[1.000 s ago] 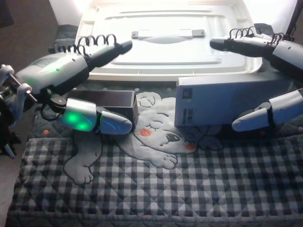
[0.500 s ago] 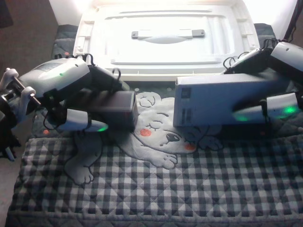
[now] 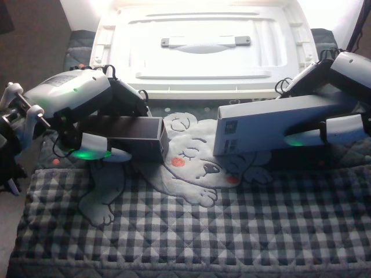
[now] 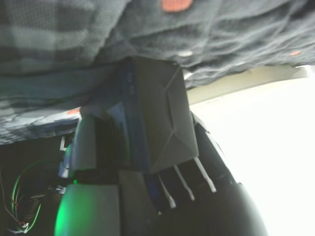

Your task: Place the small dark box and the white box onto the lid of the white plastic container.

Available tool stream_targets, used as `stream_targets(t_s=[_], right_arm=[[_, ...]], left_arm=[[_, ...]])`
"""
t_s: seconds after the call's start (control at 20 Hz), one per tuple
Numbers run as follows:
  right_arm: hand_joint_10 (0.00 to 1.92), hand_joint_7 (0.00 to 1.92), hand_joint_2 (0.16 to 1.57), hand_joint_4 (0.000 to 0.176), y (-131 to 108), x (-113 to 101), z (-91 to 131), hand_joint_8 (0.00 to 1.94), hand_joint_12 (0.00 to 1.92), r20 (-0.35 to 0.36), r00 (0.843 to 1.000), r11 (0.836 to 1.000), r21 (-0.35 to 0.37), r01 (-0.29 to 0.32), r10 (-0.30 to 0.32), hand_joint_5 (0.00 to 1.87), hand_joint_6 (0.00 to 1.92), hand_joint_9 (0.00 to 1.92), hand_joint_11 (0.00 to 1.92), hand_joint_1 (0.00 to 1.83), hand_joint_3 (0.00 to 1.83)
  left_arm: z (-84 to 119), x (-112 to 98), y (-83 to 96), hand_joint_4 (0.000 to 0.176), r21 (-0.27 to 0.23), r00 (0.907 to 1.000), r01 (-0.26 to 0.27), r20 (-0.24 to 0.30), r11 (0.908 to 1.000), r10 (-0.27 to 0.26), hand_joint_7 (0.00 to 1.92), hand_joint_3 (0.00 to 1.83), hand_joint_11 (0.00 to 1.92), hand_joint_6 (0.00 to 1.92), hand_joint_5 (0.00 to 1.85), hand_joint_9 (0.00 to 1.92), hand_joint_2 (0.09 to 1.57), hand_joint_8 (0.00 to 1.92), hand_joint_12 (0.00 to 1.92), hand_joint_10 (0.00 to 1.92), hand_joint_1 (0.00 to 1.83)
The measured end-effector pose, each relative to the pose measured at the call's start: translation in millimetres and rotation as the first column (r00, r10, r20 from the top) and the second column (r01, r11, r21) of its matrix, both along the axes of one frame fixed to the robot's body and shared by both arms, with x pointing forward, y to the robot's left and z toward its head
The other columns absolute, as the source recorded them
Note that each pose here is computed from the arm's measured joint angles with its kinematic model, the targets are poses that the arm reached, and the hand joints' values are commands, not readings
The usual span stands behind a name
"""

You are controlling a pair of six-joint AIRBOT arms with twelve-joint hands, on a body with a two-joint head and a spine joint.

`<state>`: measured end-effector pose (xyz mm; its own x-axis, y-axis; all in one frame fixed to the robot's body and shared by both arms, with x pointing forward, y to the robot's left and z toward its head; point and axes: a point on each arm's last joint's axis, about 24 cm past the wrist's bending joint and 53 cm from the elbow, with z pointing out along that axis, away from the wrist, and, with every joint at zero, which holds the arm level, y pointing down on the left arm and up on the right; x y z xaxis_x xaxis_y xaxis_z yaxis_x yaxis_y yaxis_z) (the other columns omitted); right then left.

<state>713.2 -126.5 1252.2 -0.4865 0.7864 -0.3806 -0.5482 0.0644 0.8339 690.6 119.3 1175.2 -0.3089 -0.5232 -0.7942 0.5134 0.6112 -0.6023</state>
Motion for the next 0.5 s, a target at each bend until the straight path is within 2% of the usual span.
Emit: stream_targets(t_s=[0.05,0.1,0.15,0.2,0.25,0.3,0.35,0.4,0.45,0.5], right_arm=[[1.29,1.03,1.06,0.000,0,0,0,1.15,1.71,0.001,1.000,1.000,0.000,0.000,0.000,1.31,0.16,0.89,0.69,1.28,0.00],[1.66,1.03,1.01,0.000,0,0,0,1.30,1.88,0.003,1.000,1.000,0.001,-0.001,0.001,1.32,0.33,1.02,0.96,1.23,0.00],[1.52,1.07,1.05,0.000,0,-1,2,1.16,1.83,0.008,1.000,1.000,0.003,-0.003,0.003,1.23,0.31,1.04,0.95,1.28,0.00],[1.29,1.14,1.04,0.000,0,-2,3,1.00,1.69,0.013,1.000,1.000,0.005,-0.004,0.004,1.24,0.30,1.08,0.93,1.29,0.00],[1.38,1.12,1.05,0.000,-1,-2,5,1.04,1.80,0.020,1.000,1.000,0.010,-0.005,0.005,1.24,0.26,1.13,1.02,1.29,0.00],[1.29,1.15,1.04,0.000,-3,-2,7,0.97,1.75,0.027,1.000,1.000,0.016,-0.002,0.001,1.21,0.33,1.17,1.05,1.29,0.00],[1.25,1.16,1.04,0.000,-7,-1,11,0.96,1.73,0.036,0.999,1.000,0.031,0.005,-0.007,1.19,0.36,1.18,1.07,1.29,0.00],[1.06,1.21,1.03,0.000,-14,1,16,0.84,1.52,0.047,0.999,0.998,0.054,0.021,-0.023,1.16,0.45,1.22,1.09,1.30,0.00],[0.88,1.26,1.02,0.000,-19,4,22,0.73,1.40,0.056,0.998,0.997,0.071,0.031,-0.035,1.15,0.50,1.27,1.11,1.30,0.00],[1.04,1.21,1.03,0.000,-20,6,33,0.86,1.57,0.080,0.996,0.996,0.073,0.044,-0.050,1.18,0.40,1.27,1.09,1.30,0.00]], left_arm=[[0,1,0.1,0.000,-0.002,1.0000,-0.001,0.003,1.0000,0.001,1.06,0.00,0.87,0.33,1.20,1.01,1.06,1.14,1.78,1.34,1.29],[3,1,-0.1,0.000,-0.010,1.0000,-0.003,0.008,0.9999,0.003,1.00,0.00,0.96,0.52,1.21,0.99,1.03,1.52,1.89,1.76,1.23],[7,3,-0.7,0.000,-0.015,0.9998,-0.002,0.017,0.9999,0.002,0.96,0.00,0.76,0.50,1.12,0.92,1.09,1.22,1.70,1.43,1.35],[14,5,-1.5,0.000,-0.020,0.9994,0.000,0.034,0.9998,0.001,0.99,0.01,0.71,0.75,1.00,0.93,1.10,1.05,1.48,1.25,1.38],[22,8,-1.6,0.000,-0.034,0.9987,0.000,0.051,0.9994,0.002,1.02,0.00,0.68,0.69,1.07,0.96,1.08,0.93,1.41,1.17,1.37],[29,13,-0.1,0.000,-0.054,0.9981,-0.004,0.061,0.9985,0.007,1.03,0.00,0.66,0.59,1.11,0.98,1.07,0.93,1.43,1.17,1.38],[33,16,0.9,0.000,-0.074,0.9978,-0.002,0.065,0.9972,0.007,0.99,0.00,0.67,0.71,1.03,0.95,1.09,0.98,1.36,1.18,1.38],[40,20,1.4,0.000,-0.093,0.9973,0.001,0.073,0.9957,0.006,1.02,0.00,0.79,0.92,0.96,1.02,1.08,0.88,1.13,1.05,1.38],[44,21,0.0,0.000,-0.095,0.9966,0.004,0.083,0.9954,0.004,1.07,0.00,0.87,0.81,1.00,1.08,1.07,0.81,1.06,1.00,1.38],[51,24,-0.3,0.000,-0.107,0.9954,0.003,0.095,0.9943,0.007,1.12,0.00,0.89,0.79,1.02,1.10,1.05,0.72,1.06,0.98,1.38]])
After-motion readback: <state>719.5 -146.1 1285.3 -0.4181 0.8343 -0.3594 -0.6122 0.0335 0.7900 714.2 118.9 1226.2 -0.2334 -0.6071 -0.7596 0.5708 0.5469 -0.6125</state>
